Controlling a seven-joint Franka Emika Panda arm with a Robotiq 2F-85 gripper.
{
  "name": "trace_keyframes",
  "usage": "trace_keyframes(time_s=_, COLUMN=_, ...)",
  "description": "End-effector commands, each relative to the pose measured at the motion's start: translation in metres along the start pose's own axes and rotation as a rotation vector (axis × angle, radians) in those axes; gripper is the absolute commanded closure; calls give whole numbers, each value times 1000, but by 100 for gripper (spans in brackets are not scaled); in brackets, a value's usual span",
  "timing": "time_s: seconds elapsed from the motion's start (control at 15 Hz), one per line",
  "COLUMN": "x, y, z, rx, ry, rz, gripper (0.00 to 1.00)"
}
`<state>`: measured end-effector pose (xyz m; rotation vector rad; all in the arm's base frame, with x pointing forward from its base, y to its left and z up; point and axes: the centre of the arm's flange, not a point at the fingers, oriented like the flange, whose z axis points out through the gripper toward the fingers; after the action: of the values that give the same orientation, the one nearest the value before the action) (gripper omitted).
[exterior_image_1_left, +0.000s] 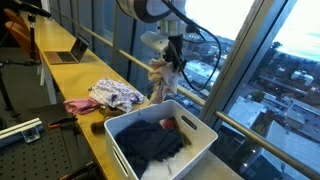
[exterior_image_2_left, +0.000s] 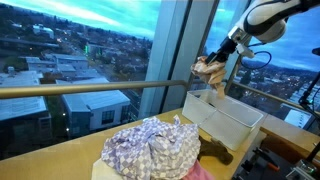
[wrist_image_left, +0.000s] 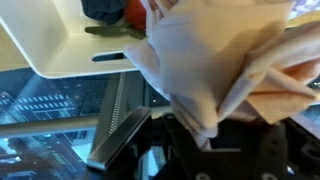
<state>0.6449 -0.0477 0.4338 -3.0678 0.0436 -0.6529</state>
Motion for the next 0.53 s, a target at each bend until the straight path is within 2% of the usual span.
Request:
trace_keyframes(time_s=0.0, x=-19, y=-89, z=-47, rx=69, ry=13, rz=-98, gripper=100)
trace_keyframes(time_s=0.27, x=-57, y=-206, z=-65, rx=136, ry=-34, rz=-202, gripper=100)
trace_keyframes(time_s=0.4, x=-87, y=-264, z=-59, rx=157, ry=-69, rz=-239, gripper=100)
trace_keyframes(time_s=0.47, x=-103, y=-293, z=-53, rx=165, ry=-86, rz=-254, gripper=90)
